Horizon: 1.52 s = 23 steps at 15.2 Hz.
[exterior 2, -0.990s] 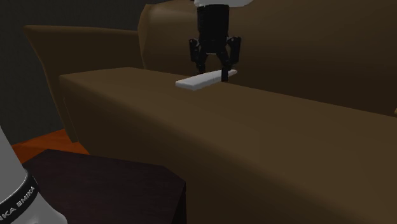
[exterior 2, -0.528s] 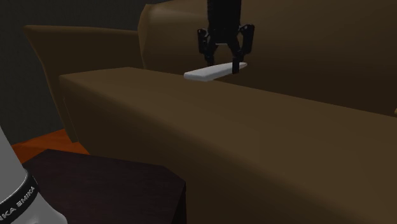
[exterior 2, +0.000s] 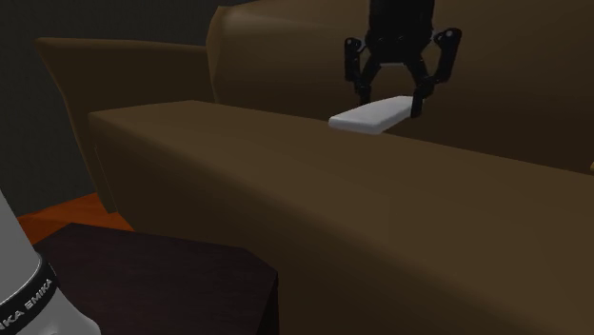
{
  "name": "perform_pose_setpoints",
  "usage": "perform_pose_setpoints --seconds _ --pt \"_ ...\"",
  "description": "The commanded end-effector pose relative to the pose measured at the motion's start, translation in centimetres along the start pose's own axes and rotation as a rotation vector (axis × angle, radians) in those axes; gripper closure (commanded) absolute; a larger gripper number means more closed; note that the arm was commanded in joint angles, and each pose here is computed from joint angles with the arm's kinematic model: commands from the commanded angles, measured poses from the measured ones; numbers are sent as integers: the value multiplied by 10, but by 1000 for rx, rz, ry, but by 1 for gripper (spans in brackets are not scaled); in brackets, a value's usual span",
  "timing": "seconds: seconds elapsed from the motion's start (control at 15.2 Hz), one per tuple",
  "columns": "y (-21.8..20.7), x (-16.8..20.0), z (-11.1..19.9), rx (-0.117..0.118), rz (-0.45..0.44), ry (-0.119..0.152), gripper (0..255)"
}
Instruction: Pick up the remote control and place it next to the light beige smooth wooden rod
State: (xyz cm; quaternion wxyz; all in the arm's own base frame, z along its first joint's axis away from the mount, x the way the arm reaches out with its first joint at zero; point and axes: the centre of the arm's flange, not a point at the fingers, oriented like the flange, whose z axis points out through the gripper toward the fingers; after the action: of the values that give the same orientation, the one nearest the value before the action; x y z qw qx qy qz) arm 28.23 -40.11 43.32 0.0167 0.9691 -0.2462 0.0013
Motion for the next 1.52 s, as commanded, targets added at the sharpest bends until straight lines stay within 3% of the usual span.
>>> perform_pose_setpoints --seconds 0.0,0.92,1.45 --pt "30 -3 0 -1 -1 0 255" --pt "220 -16 2 -1 -1 0 255" --pt "218 -17 44 -1 -1 0 255"
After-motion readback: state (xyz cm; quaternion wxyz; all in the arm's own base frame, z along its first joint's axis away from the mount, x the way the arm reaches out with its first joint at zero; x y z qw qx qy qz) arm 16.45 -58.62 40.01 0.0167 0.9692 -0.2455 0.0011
